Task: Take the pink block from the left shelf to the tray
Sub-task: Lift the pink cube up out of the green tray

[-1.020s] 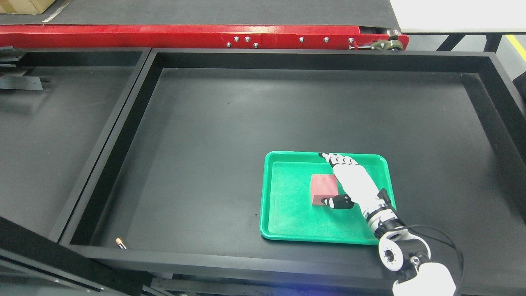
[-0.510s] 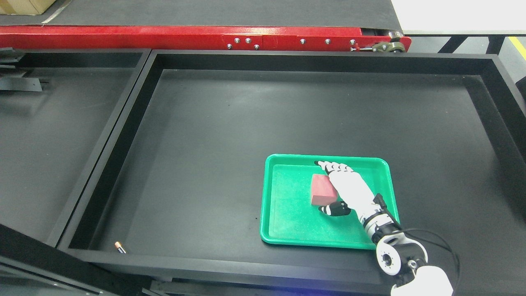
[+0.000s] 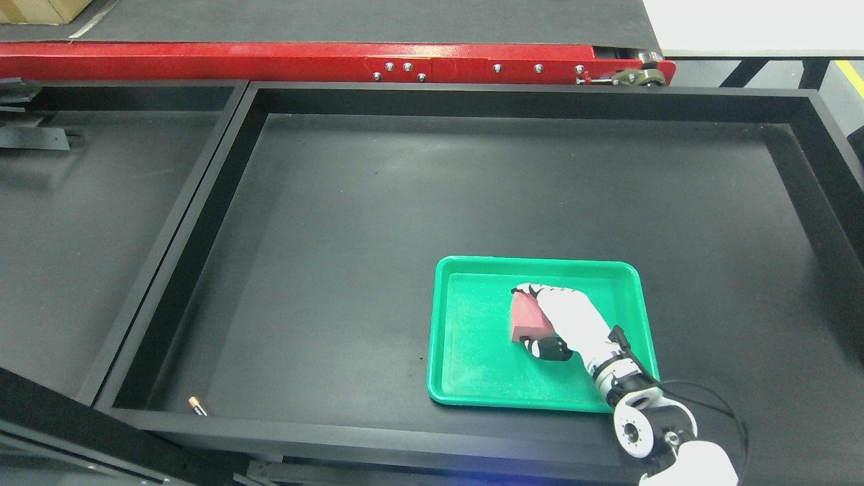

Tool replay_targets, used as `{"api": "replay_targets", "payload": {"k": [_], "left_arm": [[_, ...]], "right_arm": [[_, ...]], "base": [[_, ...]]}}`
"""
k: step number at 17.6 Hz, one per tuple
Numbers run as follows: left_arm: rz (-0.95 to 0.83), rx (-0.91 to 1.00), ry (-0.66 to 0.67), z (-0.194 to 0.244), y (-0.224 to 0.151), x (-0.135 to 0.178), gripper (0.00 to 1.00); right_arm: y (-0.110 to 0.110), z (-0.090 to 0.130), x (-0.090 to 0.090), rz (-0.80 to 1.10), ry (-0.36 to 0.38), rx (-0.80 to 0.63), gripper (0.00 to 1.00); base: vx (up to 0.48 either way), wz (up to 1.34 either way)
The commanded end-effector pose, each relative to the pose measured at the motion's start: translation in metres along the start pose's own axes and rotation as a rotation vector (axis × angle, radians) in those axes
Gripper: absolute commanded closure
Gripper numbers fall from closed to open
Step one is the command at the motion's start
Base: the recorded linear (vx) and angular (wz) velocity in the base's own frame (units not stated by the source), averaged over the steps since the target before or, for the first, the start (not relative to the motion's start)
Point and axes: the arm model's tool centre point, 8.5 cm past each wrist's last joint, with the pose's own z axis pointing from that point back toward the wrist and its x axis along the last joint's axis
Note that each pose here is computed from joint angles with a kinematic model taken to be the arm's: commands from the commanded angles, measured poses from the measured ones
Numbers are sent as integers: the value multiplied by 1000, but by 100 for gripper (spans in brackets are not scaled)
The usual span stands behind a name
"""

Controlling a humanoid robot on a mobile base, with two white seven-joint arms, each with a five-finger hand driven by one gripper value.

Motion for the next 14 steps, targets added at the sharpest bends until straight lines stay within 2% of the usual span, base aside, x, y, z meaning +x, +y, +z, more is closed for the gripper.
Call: {"api": "replay_targets", "payload": {"k": [1,4,8,10,14], "left_arm": [[9,14,-47,-1,9,25,0],[9,14,-47,-1,9,25,0],[9,14,-47,-1,9,26,0],[9,14,-47,-1,9,26,0],[9,14,-47,-1,9,25,0]], "right_arm": [[1,3,-9,-38,-21,-46,97],[-13,7,-18,-57,-17,-134,97],[-56,27,-25,-161,-126,-388,96],[-70,49,-31,-239,-189,-558,95],[-76,66,-34,-285,-203,-685,95]], "base": [[0,0],[0,0],[0,0],[11,0],[5,0]]}}
